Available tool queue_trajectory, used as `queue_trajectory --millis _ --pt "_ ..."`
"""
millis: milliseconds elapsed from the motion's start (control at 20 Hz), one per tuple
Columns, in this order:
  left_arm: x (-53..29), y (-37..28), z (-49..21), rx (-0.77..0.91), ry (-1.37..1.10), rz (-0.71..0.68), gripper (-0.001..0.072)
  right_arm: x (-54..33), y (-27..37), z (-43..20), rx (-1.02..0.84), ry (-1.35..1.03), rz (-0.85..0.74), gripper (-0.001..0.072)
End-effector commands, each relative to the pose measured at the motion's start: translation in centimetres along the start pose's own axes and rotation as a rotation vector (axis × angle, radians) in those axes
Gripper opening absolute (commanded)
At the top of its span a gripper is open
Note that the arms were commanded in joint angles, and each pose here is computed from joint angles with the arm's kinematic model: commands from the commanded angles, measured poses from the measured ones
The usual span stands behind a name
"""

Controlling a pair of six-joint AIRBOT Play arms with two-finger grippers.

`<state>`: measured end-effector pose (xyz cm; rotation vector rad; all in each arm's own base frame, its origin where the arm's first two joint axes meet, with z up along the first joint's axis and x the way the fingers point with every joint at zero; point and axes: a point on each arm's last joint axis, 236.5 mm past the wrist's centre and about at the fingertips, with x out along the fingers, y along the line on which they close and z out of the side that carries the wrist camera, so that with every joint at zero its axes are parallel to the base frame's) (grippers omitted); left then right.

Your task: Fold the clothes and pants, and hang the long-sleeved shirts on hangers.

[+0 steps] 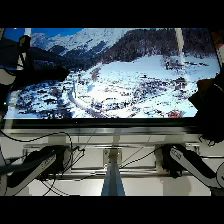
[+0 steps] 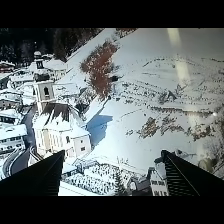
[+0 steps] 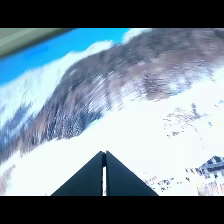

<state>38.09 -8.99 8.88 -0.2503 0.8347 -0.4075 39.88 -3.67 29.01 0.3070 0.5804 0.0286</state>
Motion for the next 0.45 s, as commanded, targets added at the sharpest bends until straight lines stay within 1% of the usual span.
queue_trajectory --millis 0,50,100,150,250,400 --pt "0.0 0.1 0.0 -0.001 0.000 0.001 0.0712 4.2 8.6 -3.8 -0.529 0.085 0.094 0.0025" --pt "0.0 0.1 0.0 -0.001 0.000 0.001 0.0712 5.0 9.4 -4.6 -0.637 0.105 0.068 0.0025" --pt "0.0 0.1 0.0 -0.001 0.000 0.001 0.0712 5.7 9.7 -5.2 -0.707 0.118 0.033 0.0025" --pt "0.0 0.1 0.0 -0.001 0.000 0.001 0.0712 6.2 9.7 -5.4 -0.740 0.130 0.000 0.0025" --pt "0.0 0.1 0.0 -0.001 0.000 0.001 0.0712 6.4 9.3 -5.4 -0.714 0.133 -0.035 0.0025" --pt "0.0 0.1 0.0 -0.001 0.000 0.001 0.0712 6.2 9.4 -6.4 -0.698 0.172 -0.018 0.0026"
